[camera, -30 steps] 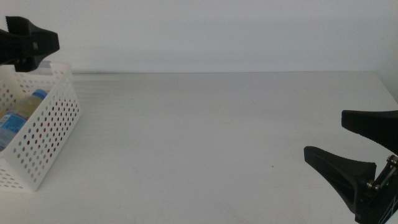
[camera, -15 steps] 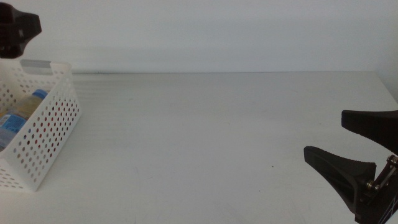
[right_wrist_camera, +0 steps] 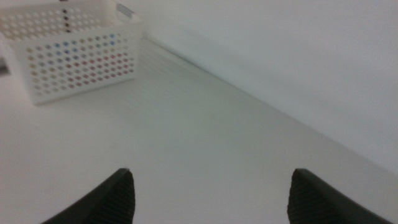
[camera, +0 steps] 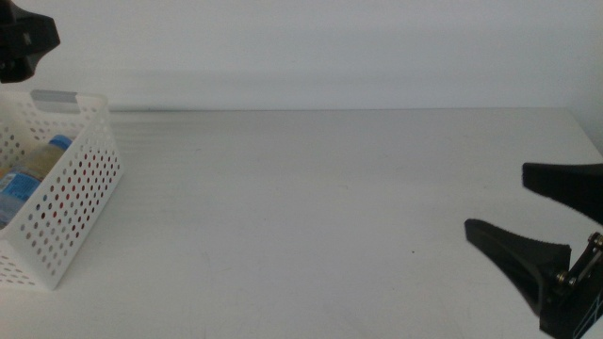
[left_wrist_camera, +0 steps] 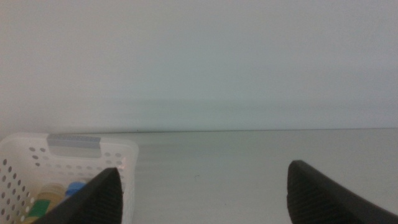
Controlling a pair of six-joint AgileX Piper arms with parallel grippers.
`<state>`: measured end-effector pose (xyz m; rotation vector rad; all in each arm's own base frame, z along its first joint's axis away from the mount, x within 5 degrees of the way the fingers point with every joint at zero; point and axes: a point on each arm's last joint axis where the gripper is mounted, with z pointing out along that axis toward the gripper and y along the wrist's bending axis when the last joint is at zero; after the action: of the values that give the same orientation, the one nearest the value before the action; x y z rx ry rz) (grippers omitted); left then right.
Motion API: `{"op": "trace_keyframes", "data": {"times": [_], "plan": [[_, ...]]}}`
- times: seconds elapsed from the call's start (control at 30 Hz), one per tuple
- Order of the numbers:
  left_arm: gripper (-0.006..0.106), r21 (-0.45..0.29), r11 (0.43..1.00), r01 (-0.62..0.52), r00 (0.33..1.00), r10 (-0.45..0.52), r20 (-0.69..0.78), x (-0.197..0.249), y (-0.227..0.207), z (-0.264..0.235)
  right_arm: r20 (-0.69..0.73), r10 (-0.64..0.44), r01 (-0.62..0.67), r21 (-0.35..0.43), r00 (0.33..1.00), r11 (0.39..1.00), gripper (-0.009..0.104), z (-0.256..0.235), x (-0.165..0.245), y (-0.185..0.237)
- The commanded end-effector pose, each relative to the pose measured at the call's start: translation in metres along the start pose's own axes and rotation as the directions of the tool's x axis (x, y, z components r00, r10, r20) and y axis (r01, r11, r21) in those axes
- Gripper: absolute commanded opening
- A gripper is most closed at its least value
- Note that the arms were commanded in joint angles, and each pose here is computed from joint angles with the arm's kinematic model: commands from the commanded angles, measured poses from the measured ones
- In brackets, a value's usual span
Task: Use arms to grab the bottles and put them into the dustbin to the left of the table.
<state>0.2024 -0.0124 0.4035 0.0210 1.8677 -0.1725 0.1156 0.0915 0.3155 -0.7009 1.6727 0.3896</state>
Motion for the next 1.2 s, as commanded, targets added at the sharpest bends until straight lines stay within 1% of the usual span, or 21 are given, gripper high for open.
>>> {"op": "trace_keyframes", "data": {"times": [0.0,0.07,0.17,0.27,0.33,0.43,0.6,0.73,0.87,1.03,1.17], "plan": [[0.083,-0.005,1.0,0.024,0.993,-0.024,0.112,-0.012,-0.001,-0.007,0.094,-0.079,0.073,0.066,0.992,0.995,0.064,-0.003,-0.016,-0.008],[0.083,-0.01,1.0,0.025,0.993,-0.024,0.114,-0.005,0.0,-0.009,0.083,-0.086,0.076,0.118,0.993,0.99,0.064,-0.004,-0.015,-0.016],[0.083,-0.013,1.0,0.028,0.995,-0.026,0.098,0.011,0.001,-0.014,0.076,-0.013,-0.004,0.209,0.997,0.978,0.064,-0.006,-0.012,-0.031],[0.083,-0.022,1.0,0.009,0.996,-0.007,0.091,0.026,0.001,-0.025,0.084,0.067,-0.09,0.309,0.994,0.947,0.064,-0.01,-0.01,-0.047],[0.083,-0.034,0.999,-0.021,0.995,0.025,0.1,0.037,0.002,-0.037,0.107,0.074,-0.109,0.366,0.991,0.924,0.064,-0.019,-0.01,-0.054],[0.083,-0.054,0.996,-0.068,0.99,0.074,0.119,0.056,0.002,-0.056,0.165,0.052,-0.118,0.42,0.985,0.9,0.064,-0.037,-0.015,-0.055],[0.083,-0.056,0.996,-0.076,0.981,0.084,0.174,0.09,0.001,-0.085,0.241,-0.013,-0.107,0.481,0.971,0.87,0.064,-0.065,-0.017,-0.049],[0.083,-0.054,0.995,-0.078,0.966,0.089,0.241,0.118,0.001,-0.106,0.237,-0.025,-0.103,0.514,0.971,0.851,0.064,-0.076,0.01,-0.04],[0.083,-0.055,0.995,-0.08,0.958,0.092,0.27,0.145,0.002,-0.114,0.239,-0.037,-0.105,0.552,0.97,0.827,0.064,-0.084,0.04,-0.031],[0.083,-0.056,0.995,-0.078,0.964,0.09,0.251,0.178,0.005,-0.108,0.237,-0.049,-0.103,0.588,0.97,0.802,0.064,-0.088,0.067,-0.024],[0.083,-0.056,0.996,-0.072,0.981,0.081,0.176,0.21,0.009,-0.094,0.237,-0.049,-0.103,0.589,0.97,0.801,0.064,-0.088,0.085,-0.02]]}}
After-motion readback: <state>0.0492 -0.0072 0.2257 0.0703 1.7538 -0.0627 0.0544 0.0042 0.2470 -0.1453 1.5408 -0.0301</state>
